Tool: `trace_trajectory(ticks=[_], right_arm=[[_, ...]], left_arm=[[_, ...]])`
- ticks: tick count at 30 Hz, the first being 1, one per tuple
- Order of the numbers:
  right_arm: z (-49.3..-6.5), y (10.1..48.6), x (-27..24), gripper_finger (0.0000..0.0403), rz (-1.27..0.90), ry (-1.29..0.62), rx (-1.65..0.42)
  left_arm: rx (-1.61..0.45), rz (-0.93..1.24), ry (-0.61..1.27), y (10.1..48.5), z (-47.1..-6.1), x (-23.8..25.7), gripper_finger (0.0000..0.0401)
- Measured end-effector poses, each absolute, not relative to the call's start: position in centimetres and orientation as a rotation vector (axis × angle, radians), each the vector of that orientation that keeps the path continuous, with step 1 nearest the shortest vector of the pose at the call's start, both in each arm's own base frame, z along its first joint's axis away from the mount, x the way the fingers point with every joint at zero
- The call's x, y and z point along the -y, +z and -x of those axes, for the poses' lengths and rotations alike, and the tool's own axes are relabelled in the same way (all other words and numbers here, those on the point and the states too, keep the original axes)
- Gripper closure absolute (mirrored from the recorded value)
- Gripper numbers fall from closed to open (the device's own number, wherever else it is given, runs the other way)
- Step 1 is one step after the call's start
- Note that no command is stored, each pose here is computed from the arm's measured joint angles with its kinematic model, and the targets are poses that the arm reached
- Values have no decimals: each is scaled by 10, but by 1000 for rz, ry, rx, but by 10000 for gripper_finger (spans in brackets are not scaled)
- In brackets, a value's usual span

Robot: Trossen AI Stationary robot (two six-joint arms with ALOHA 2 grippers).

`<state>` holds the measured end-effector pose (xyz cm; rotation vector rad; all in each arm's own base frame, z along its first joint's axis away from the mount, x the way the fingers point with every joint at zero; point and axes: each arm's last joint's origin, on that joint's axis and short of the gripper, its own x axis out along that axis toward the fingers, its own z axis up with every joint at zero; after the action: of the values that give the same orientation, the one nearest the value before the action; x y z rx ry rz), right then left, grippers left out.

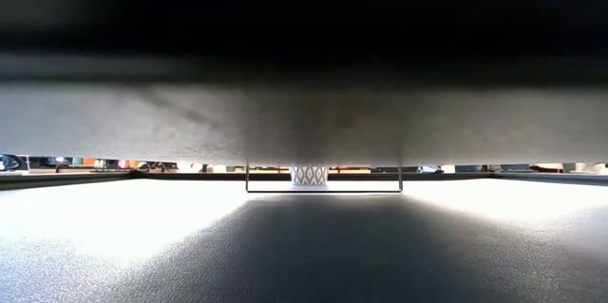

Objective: Place coffee mugs
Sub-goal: Adjust the shelf

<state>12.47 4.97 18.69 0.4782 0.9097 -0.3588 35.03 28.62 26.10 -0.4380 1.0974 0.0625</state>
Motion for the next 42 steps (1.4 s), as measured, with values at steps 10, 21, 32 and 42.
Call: trace_trajectory(ticks=[10,21,32,42], right_arm=[[-125,187,-50,335,-478,-359,-910],[-125,187,-50,335,-479,-359,-909],[-125,187,-50,335,-478,-359,-910],[-125,187,-50,335,-478,-358,-910]], left_arm=[[-1071,519,-1,255,-352,-286,253],[-1147,516,-68,254,-344,-279,265],[-1165,434,-84,292,-326,-262,281],[-1137,505,-169,309,-282,-200,296]])
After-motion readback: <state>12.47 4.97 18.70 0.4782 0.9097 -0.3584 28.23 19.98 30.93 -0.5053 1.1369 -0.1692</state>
